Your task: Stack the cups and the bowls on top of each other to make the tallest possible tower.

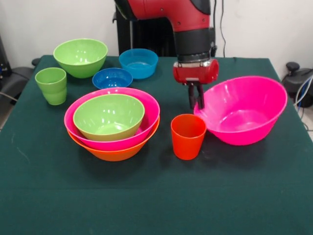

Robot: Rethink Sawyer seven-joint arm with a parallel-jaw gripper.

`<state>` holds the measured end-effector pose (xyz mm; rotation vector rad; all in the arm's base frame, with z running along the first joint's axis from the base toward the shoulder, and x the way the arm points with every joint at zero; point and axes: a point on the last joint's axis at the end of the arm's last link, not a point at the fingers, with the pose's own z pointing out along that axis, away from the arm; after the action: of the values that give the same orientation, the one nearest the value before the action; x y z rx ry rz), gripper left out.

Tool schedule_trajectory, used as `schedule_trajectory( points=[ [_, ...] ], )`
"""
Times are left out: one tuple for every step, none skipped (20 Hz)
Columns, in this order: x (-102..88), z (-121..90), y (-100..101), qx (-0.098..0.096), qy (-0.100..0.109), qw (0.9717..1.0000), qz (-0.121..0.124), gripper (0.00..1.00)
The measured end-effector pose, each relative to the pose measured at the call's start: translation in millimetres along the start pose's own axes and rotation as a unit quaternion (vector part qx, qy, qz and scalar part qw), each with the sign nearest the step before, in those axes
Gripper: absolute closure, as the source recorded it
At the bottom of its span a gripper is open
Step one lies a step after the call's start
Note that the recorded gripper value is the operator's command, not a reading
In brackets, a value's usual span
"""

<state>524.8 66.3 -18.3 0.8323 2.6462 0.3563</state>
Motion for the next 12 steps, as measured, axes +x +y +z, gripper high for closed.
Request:
schedule_trajectory(
  points=[
    [-2.8, -6.6, -0.1, 0.003, 0.001, 1.0, -0.001, 1.0],
    [-5.0, -11.8, -0.3, 0.005, 0.001, 1.0, -0.001, 1.0],
    [-8.1, -18.7, -0.4, 0.008, 0.002, 1.0, -0.002, 1.0],
    [-14.4, -34.9, -0.9, 0.017, 0.005, 0.9998, -0.003, 1.0],
    [-17.1, -42.0, -1.3, 0.022, 0.008, 0.9997, -0.003, 1.0],
    [-19.1, -47.4, -1.8, 0.026, 0.009, 0.9996, -0.002, 1.0],
    [-22.7, -57.4, -2.6, 0.033, 0.013, 0.9994, -0.001, 1.0],
    [-26.4, -67.5, -3.4, 0.04, 0.016, 0.9991, 0.0, 1.0],
    [-28.7, -73.7, -3.9, 0.044, 0.019, 0.9988, 0.0, 1.0],
    [-30.9, -79.9, -4.4, 0.048, 0.021, 0.9986, 0.001, 1.0],
    [-33.0, -85.8, -5.0, 0.052, 0.023, 0.9984, 0.002, 1.0],
    [-36.4, -94.0, -6.2, 0.057, 0.027, 0.998, 0.004, 1.0]
  ],
)
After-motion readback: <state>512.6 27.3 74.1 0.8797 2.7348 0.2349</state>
